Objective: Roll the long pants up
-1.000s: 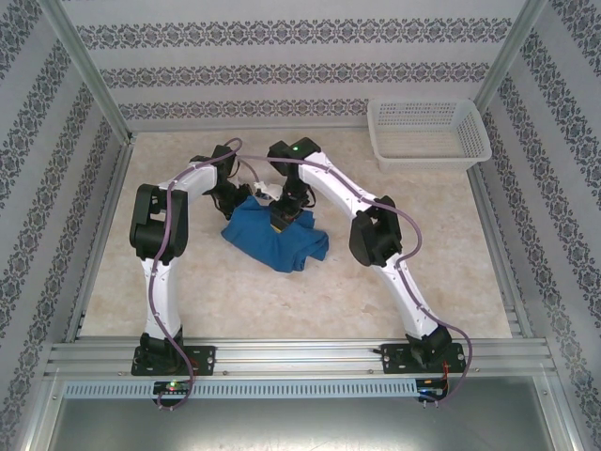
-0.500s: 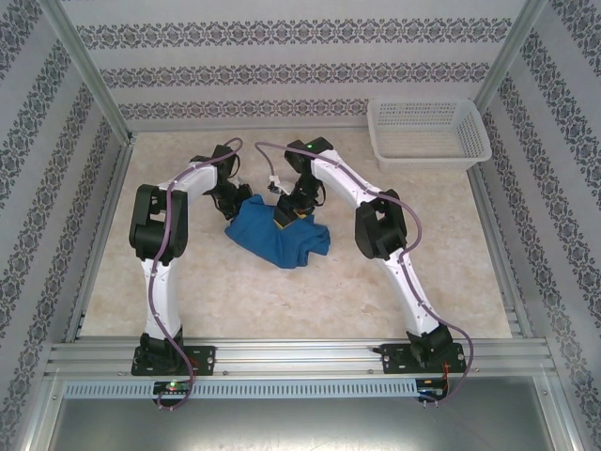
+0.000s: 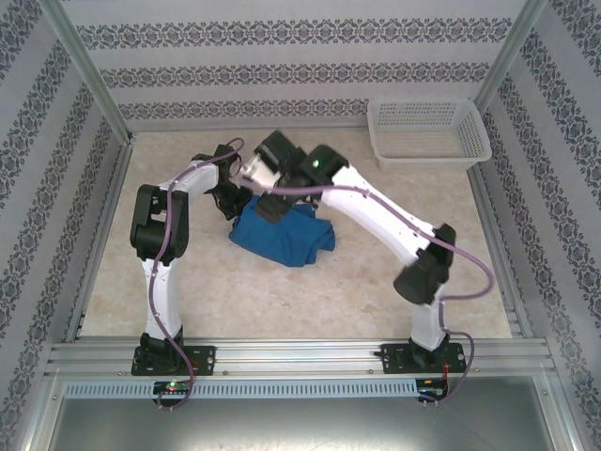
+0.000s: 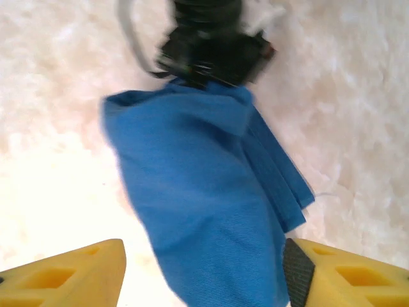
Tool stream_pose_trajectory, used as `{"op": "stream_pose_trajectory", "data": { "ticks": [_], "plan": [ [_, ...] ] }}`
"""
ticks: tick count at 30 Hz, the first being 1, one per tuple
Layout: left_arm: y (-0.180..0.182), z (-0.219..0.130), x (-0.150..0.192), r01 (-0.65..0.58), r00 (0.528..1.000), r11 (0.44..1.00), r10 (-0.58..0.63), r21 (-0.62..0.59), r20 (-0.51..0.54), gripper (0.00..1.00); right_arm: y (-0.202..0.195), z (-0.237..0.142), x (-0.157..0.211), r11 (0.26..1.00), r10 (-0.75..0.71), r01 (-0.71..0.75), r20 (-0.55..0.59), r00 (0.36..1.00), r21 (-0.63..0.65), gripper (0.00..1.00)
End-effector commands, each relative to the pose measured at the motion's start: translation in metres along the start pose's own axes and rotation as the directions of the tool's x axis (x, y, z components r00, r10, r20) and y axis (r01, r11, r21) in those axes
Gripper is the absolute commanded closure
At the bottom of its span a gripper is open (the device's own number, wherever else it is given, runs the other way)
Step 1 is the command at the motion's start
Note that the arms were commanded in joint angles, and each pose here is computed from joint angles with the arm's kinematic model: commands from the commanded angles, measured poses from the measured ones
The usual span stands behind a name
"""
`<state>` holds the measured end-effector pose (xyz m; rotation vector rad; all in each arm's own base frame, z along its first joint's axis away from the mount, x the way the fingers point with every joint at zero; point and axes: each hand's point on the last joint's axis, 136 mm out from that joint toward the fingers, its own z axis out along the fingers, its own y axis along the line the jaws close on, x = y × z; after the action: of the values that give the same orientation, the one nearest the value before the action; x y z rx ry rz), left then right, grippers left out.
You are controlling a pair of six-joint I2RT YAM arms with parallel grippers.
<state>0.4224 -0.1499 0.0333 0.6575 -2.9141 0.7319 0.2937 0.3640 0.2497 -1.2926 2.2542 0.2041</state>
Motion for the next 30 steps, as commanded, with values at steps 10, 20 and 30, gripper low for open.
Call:
{"op": "stream_pose_trajectory", "data": {
  "ticks": [10, 20, 30],
  "plan": [
    [-0.013, -0.012, 0.010, -0.025, 1.000, 1.000, 0.025, 0.005, -0.016, 1.00, 0.063, 0.103, 0.084, 0.815, -0.229, 0.362, -0.322, 0.918, 0.453, 0.21],
    [-0.010, -0.016, 0.015, -0.037, 0.999, 0.999, 0.037, -0.007, -0.012, 1.00, 0.047, 0.156, 0.095, 0.697, -0.260, 0.454, -0.395, 0.881, 0.555, 0.17],
    [-0.009, -0.015, 0.015, -0.038, 0.999, 0.999, 0.038, -0.008, -0.014, 1.00, -0.010, 0.161, 0.084, 0.587, -0.206, 0.406, -0.357, 0.911, 0.700, 0.17]
  ]
}}
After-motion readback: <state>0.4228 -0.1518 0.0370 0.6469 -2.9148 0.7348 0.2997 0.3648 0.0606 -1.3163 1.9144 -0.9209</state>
